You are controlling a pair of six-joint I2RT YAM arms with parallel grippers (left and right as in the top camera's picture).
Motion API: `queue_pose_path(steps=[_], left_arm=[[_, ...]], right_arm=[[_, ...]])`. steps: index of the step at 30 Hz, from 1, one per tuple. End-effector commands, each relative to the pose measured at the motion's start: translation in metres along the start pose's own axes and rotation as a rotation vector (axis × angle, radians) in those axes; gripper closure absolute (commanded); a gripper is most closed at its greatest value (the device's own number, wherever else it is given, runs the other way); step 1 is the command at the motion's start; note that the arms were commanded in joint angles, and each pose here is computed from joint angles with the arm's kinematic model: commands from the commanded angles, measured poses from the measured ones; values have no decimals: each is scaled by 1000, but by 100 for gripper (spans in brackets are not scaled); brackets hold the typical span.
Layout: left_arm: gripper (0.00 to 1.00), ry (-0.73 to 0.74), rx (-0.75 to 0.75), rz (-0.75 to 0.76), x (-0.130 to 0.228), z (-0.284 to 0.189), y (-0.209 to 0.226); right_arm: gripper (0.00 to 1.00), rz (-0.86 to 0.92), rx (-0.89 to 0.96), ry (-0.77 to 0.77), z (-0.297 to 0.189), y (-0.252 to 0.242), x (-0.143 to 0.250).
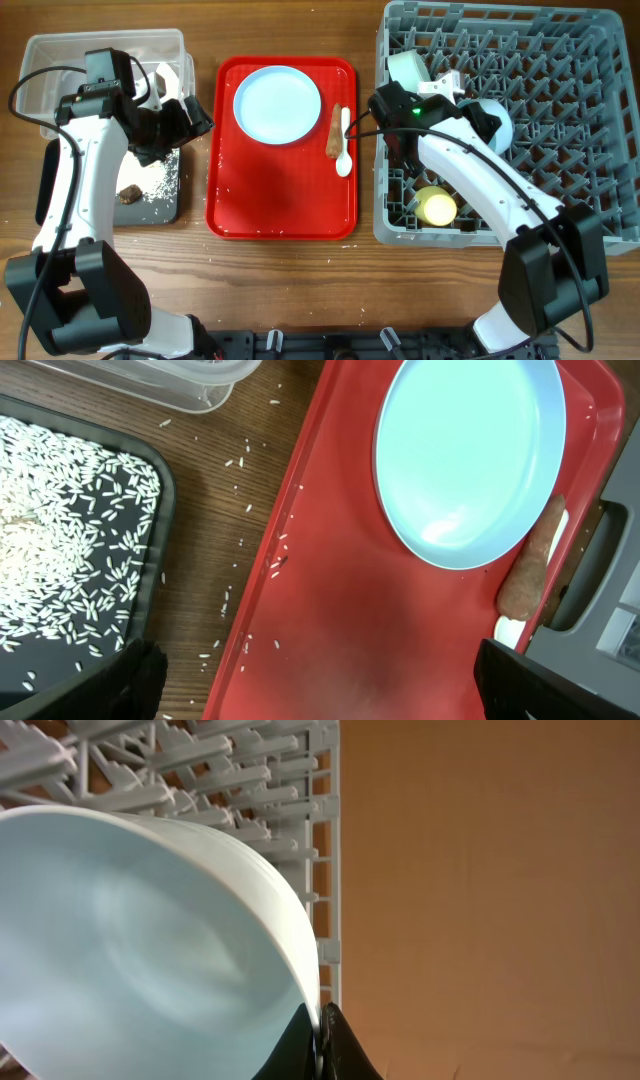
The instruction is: Sort waste into correct bins and load items into the dishwasher rack
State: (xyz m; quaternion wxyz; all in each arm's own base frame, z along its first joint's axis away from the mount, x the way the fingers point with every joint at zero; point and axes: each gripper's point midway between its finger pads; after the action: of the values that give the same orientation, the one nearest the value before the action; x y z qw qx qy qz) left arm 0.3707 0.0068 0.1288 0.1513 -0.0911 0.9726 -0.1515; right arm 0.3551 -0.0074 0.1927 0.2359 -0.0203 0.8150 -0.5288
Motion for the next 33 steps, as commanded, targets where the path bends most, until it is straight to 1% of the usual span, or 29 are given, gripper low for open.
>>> queue_pose_path(steps=[1,8,12,14,15,16,17,18,23,26,29,30,31,33], left_arm=[[0,-33,-1,4,-5,-10,-2],[0,-33,-1,4,-5,-10,-2],[0,-33,-1,4,-5,-10,-2],[0,-33,-1,4,-5,-10,-2],[0,-33,-1,4,-5,-10,-2],[0,-33,-1,4,-5,-10,-2],[0,-33,-1,4,-5,-10,-2],[0,-33,-1,4,-5,-10,-2],[0,-33,-1,4,-5,-10,-2],[0,-33,-1,4,-5,-10,-2],[0,-33,-1,4,-5,-10,-2],[0,-33,-1,4,-5,-10,-2],[0,-33,-1,4,-5,-10,-2],[0,-33,-1,4,-5,-10,-2]], right_arm=[[96,-80,-34,-7,-3,12,-1],[96,-119,-219,-8,-29,50,5],[95,-141,-286,-24,-46,65,7],[81,-153,-314,-34,-54,71,8],[71,-160,-327,-39,-58,74,8],[57,-164,-338,-45,-61,77,8],[9,-171,-359,-52,-67,81,9],[0,-175,-373,-52,-70,84,10],[0,-172,-424,-45,-76,93,12],[0,-148,-435,-57,-79,92,5],[0,-83,-456,-86,-88,81,-15],[0,-29,-490,-110,-97,73,-30],[0,16,-531,-126,-106,69,-42],[0,116,-687,-161,-132,69,-69]])
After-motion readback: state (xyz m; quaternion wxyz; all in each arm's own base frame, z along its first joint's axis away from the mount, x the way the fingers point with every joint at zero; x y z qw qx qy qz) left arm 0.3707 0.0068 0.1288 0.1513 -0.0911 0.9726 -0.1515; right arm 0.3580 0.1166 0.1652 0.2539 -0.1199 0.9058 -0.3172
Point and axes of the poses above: each gripper's point midway between its finger pads, its own z axis out along the fingers, its own y axis along the line the jaws close on, x = y × z, and after that the axes turned 11 degrees about z, right-handed
